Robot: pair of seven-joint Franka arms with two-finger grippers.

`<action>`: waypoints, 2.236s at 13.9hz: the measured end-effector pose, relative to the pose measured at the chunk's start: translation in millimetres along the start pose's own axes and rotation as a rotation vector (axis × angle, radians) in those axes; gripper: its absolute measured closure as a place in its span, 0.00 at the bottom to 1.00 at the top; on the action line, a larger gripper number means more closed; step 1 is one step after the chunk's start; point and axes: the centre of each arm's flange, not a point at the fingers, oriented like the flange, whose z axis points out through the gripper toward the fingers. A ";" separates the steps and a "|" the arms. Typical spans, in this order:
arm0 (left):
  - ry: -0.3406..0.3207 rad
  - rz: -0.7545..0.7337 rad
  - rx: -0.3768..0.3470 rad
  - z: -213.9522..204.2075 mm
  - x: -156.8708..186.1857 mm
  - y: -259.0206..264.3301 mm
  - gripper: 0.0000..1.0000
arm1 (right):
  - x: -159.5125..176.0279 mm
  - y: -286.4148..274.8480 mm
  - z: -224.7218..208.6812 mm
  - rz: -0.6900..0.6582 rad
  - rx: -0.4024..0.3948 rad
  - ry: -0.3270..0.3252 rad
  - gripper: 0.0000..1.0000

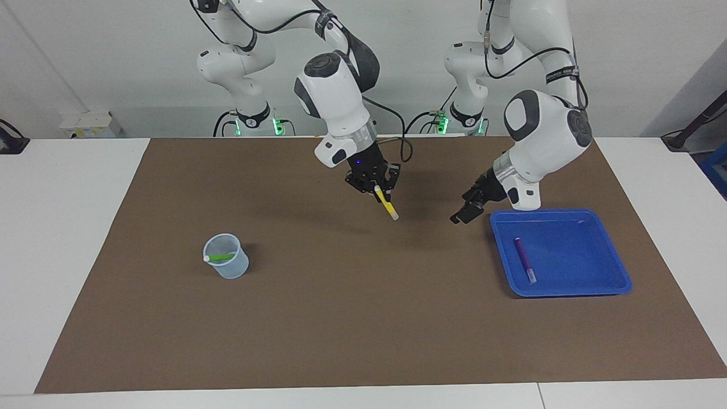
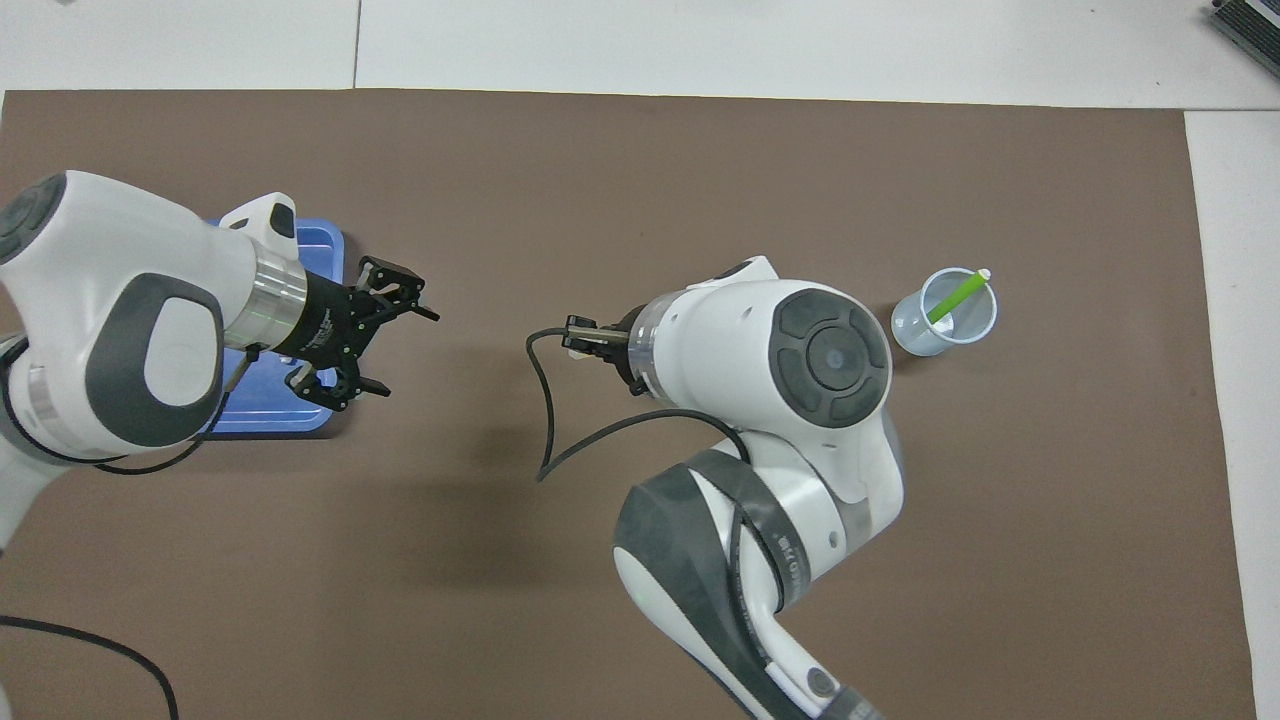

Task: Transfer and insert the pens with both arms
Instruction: 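Carry the yellow pen to the cup while the left gripper reaches purple pen, then insert the yellow pen into the white cup with the right gripper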

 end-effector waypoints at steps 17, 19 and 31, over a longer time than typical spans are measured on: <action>0.362 0.666 0.064 -16.2 145.4 -111.6 0.02 | 113.5 255.4 -124.5 -0.373 -0.116 -0.063 0.82; 0.354 0.703 0.075 -7.4 148.6 -111.6 0.10 | 115.7 266.9 -125.6 -0.359 -0.120 -0.063 0.82; 0.353 0.856 0.149 -11.2 158.7 -67.6 0.31 | 118.2 335.9 -106.8 -0.675 -0.132 -0.074 0.82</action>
